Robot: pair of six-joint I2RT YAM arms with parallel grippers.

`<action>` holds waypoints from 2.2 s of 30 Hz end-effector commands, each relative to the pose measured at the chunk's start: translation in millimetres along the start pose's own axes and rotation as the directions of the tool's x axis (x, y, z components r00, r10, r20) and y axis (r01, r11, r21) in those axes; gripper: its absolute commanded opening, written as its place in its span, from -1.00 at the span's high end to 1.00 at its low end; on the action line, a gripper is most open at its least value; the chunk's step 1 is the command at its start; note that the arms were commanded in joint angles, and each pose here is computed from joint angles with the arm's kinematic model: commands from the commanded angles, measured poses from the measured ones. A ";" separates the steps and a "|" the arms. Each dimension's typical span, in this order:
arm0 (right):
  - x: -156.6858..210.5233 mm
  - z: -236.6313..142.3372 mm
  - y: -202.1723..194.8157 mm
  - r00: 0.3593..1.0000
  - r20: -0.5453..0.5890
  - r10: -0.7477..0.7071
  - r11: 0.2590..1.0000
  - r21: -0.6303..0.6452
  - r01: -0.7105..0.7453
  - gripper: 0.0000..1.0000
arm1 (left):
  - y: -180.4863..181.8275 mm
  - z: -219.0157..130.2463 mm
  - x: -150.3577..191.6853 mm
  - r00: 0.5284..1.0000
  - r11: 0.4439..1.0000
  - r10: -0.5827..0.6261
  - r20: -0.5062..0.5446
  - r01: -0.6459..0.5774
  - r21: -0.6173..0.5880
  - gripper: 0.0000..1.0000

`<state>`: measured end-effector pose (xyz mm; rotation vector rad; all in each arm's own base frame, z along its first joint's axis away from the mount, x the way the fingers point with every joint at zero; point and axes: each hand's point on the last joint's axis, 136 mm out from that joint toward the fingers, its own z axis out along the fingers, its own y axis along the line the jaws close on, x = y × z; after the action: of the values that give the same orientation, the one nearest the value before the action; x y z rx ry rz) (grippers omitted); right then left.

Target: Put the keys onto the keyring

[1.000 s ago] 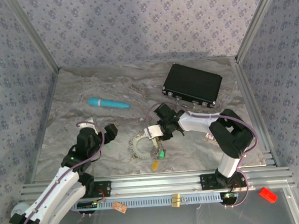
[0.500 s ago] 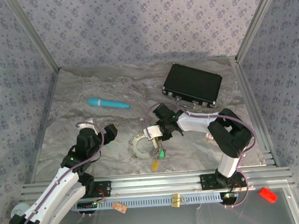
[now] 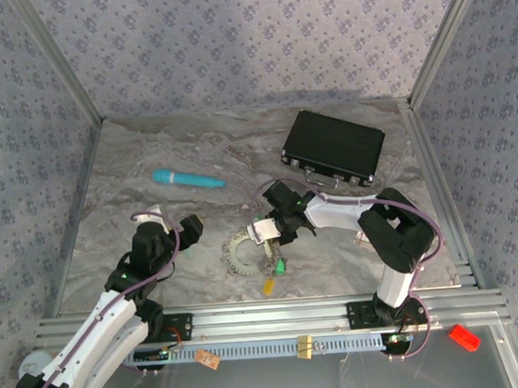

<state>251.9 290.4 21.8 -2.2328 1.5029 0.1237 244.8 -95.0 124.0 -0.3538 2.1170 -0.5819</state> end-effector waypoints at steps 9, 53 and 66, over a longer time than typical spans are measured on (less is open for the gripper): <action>-3.7 7.1 -6.2 0.999 -0.011 -0.033 0.999 0.006 0.033 0.73 | 4.2 -4.1 1.2 1.000 1.000 -0.013 0.008 0.013 -0.015 -0.89; -90.8 -108.7 -14.4 0.790 0.562 0.247 0.956 -0.010 -0.293 1.00 | -163.9 -56.4 55.3 0.478 0.177 0.761 0.440 -0.804 0.567 0.43; -102.6 -116.5 -12.1 0.791 0.578 0.200 0.966 0.018 -0.258 1.00 | -165.5 -32.1 82.1 0.387 0.076 0.799 0.460 -0.824 0.562 0.52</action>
<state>206.6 331.3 148.1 -1.7176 1.4280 0.7004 180.6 -256.8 162.7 1.2570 1.5427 -0.6262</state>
